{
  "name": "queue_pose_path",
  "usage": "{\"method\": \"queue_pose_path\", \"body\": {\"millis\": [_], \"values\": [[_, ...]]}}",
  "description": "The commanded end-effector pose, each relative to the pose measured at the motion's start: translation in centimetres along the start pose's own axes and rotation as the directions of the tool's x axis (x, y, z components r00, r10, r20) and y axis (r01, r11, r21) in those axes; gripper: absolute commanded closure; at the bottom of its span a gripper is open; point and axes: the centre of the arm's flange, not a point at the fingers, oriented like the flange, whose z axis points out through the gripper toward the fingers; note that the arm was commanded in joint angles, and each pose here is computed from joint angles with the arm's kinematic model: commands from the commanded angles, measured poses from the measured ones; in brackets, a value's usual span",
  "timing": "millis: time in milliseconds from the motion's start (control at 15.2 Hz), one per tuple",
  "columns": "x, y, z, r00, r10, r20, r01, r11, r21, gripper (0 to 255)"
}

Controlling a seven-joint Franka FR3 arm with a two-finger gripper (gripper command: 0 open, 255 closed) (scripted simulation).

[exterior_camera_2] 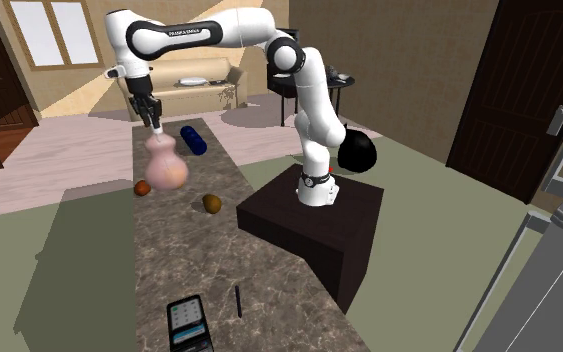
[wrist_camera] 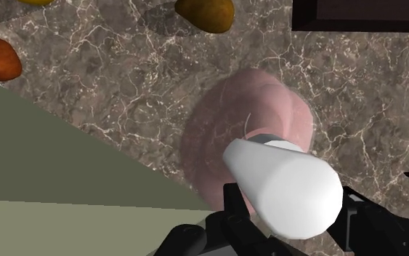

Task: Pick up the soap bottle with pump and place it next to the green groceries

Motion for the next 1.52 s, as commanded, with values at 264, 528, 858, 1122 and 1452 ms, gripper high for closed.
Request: {"method": "queue_pose_path", "body": {"millis": [264, 528, 858, 1122, 1452], "values": [[0.2, 0.2, 3.1, 1.0, 0.0, -0.001, 0.0, 1.0, -0.001, 255], [0.3, 0.3, 5.3, 1.0, 0.0, -0.001, 0.0, 1.0, -0.001, 255], [0.4, 0.4, 7.9, 1.0, 0.0, -0.001, 0.0, 1.0, -0.001, 255], [0.5, 0.5, 10.0, 1.0, 0.0, -0.001, 0.0, 1.0, -0.001, 255], [0.7, 0.6, 12.6, 1.0, 0.0, -0.001, 0.0, 1.0, -0.001, 255]]}}
